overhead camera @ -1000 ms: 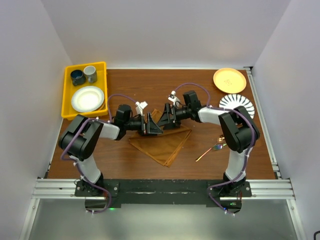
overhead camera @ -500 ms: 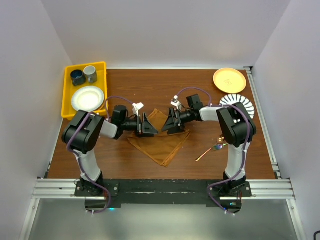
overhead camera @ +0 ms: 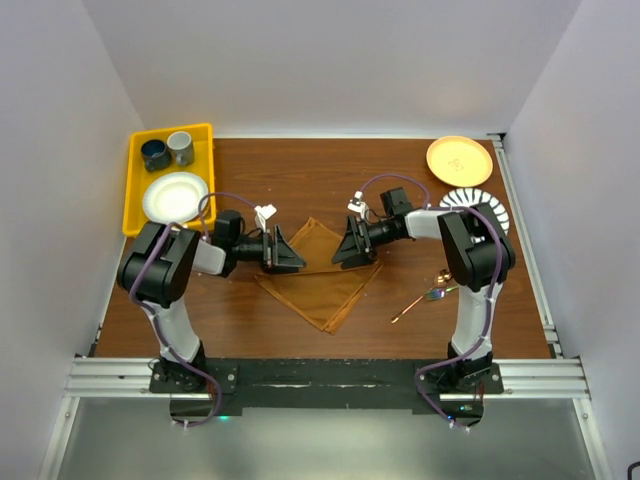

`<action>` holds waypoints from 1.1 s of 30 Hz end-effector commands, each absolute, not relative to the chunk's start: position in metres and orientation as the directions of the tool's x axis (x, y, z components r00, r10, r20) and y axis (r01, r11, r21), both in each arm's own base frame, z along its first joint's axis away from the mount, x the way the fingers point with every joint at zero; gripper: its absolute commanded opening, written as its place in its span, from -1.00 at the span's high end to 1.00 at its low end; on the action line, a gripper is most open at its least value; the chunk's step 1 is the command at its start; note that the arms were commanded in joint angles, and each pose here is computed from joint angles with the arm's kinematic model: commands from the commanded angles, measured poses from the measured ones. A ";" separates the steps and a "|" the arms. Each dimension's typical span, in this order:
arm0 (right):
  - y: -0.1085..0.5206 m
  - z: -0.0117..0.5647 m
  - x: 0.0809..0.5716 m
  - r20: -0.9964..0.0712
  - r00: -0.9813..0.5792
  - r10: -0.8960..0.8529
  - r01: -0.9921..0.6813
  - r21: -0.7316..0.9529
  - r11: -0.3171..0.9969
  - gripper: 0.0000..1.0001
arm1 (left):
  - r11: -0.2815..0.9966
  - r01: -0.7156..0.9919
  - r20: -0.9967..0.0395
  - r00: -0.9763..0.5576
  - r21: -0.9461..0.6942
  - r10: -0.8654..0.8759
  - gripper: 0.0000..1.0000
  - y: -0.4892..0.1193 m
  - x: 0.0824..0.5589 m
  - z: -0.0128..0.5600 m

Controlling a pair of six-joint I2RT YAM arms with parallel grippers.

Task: Fold the napkin into a case and place the utensils inside
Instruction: Smooth out the upper triangle-folded napkin at the center of the board.

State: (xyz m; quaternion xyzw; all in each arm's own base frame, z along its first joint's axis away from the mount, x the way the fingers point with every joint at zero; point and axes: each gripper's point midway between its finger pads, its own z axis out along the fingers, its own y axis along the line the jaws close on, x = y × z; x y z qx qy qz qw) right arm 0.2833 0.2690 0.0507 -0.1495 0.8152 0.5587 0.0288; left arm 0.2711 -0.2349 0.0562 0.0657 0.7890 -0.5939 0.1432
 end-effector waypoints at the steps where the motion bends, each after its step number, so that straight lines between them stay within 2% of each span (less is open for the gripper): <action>1: 0.251 0.016 0.286 -0.194 -0.958 -0.212 -0.271 0.854 0.444 -0.96 | 0.347 0.201 -0.238 -0.969 -0.916 -0.069 -1.00 -0.217 0.256 0.031; 33: 0.228 -0.008 0.278 -0.154 -0.951 -0.269 -0.261 0.865 0.428 -0.97 | 0.367 0.141 -0.186 -0.979 -0.919 -0.088 -1.00 -0.200 0.251 0.014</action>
